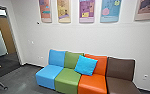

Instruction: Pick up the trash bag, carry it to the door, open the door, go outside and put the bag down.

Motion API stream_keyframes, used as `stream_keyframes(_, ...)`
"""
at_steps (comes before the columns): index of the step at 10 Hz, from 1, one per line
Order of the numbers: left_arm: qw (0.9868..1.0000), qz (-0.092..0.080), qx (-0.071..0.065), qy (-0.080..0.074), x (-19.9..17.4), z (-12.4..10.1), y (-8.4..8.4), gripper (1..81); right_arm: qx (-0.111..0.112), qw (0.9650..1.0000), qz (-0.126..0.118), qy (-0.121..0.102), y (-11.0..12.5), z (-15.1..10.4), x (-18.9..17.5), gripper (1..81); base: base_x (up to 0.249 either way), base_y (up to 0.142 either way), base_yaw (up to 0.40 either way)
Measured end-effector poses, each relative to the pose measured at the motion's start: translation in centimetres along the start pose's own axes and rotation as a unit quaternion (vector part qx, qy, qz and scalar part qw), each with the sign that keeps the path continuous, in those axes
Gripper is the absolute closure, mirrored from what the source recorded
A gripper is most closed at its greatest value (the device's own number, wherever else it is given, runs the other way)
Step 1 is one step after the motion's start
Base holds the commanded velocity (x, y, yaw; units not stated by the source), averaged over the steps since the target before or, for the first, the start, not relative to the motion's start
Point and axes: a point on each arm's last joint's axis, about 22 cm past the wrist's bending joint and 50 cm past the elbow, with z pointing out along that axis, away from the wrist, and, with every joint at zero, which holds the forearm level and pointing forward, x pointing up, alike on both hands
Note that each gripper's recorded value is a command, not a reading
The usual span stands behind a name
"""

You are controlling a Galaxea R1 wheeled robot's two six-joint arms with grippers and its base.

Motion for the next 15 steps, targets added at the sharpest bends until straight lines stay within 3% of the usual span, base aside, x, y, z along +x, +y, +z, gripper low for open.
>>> stream_keyframes(5, 1.0000, -0.002, 0.001, -0.002, -0.1, 0.0, -0.2, 1.0, 0.005, 1.0000, 0.001, -0.002, -0.5, 0.1, -0.1, 1.0, 0.000, 0.000, 0.000)
stream_keyframes(8, 1.0000, -0.006, 0.000, -0.004, -0.2, -0.5, -1.0, 1.0, 0.027, 0.9996, 0.003, -0.003, -1.7, -0.6, -0.1, 1.0, 0.000, 0.000, 0.000)
stream_keyframes(10, 0.9999, -0.012, -0.011, -0.004, -0.2, -1.4, -1.6, 1.0, 0.052, 0.9986, 0.009, -0.002, -2.5, -2.3, 0.3, 1.0, 0.000, 0.000, 0.000)
stream_keyframes(12, 0.9995, -0.023, -0.016, -0.015, -0.1, -2.7, -3.3, 1.0, 0.070, 0.9973, 0.022, -0.007, -2.7, -4.1, 0.4, 1.0, 0.000, 0.000, 0.000)
stream_keyframes(14, 0.9985, -0.041, -0.008, -0.035, 0.1, -3.7, -5.8, 1.0, 0.063, 0.9973, 0.038, -0.010, 0.4, -7.0, 1.7, 1.0, 0.000, 0.000, 0.000)
stream_keyframes(15, 0.9979, -0.049, -0.012, -0.041, 0.9, -3.5, -5.7, 1.0, 0.054, 0.9975, 0.045, -0.012, 2.4, -8.4, 2.5, 1.0, 0.000, 0.000, 0.000)
